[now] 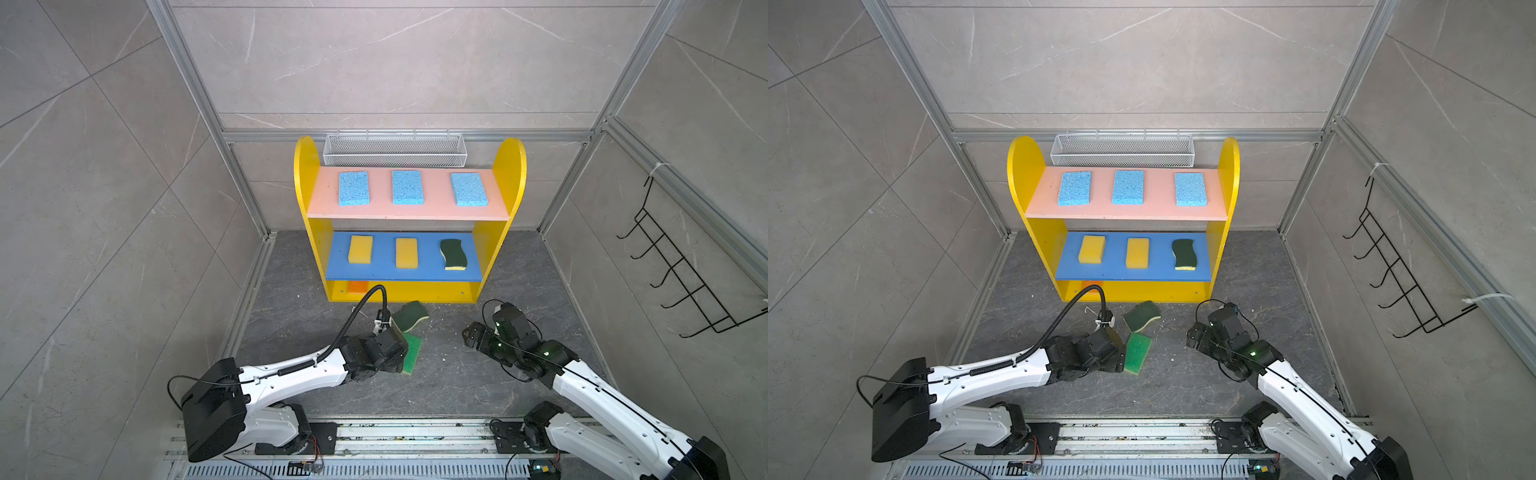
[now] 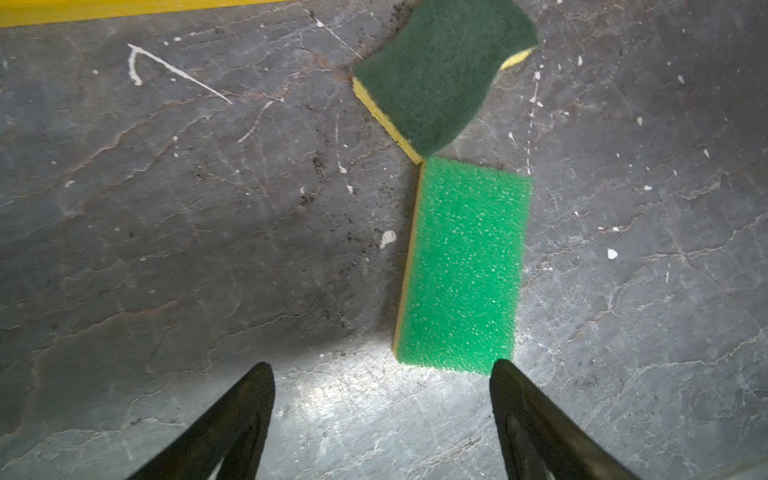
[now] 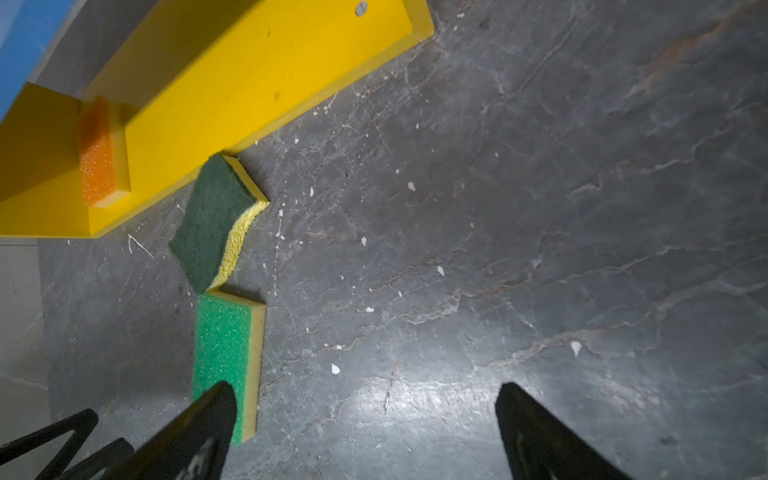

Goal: Place and organize the cleaning sponges onto the shelf
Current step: 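Lower the left gripper over the bright green sponge and close on it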

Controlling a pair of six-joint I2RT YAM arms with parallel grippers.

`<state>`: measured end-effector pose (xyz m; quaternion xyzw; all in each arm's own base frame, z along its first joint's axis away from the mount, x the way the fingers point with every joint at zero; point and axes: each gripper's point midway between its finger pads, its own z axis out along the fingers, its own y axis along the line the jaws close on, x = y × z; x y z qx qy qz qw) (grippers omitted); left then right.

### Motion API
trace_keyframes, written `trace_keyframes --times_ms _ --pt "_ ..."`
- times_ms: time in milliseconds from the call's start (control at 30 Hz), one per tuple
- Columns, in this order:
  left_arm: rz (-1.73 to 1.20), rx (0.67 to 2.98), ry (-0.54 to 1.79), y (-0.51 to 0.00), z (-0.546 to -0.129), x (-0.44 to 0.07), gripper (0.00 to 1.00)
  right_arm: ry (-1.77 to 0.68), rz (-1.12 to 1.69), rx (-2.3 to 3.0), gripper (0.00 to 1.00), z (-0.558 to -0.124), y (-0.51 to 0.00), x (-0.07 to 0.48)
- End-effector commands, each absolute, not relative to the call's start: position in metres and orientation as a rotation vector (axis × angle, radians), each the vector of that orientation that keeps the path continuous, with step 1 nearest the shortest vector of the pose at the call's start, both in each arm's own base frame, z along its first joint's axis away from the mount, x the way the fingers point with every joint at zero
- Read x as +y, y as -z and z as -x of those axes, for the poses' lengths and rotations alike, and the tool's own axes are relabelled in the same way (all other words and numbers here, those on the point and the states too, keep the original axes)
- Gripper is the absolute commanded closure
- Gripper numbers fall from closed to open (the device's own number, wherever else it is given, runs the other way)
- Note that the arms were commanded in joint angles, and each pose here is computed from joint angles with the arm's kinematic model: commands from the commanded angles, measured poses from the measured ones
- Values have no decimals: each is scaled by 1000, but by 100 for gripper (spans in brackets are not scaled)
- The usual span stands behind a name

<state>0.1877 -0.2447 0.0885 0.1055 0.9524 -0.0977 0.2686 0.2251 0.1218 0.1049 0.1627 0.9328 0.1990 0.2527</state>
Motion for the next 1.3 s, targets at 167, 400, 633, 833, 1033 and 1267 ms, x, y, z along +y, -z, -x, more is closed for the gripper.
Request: trace_keyframes --times_ms 167,400,633,833,1033,1267 --pt "-300 2570 284 -74 -177 -278 13 -599 -414 2608 1 -213 -91 124" --pt "-307 2583 274 -61 -173 -282 13 -606 -425 2615 1 -209 -87 122" --pt "-331 2595 290 -52 -171 -288 13 -601 -437 2621 1 -206 -85 120" --pt "-342 2615 295 -45 -169 -290 12 -603 -452 2625 1 -205 -81 120" --pt "-353 2634 301 -38 -166 -292 12 -614 -463 2631 1 -204 -77 121" --pt "-369 2648 296 -31 -166 -298 12 -608 -464 2633 1 -204 -76 120"
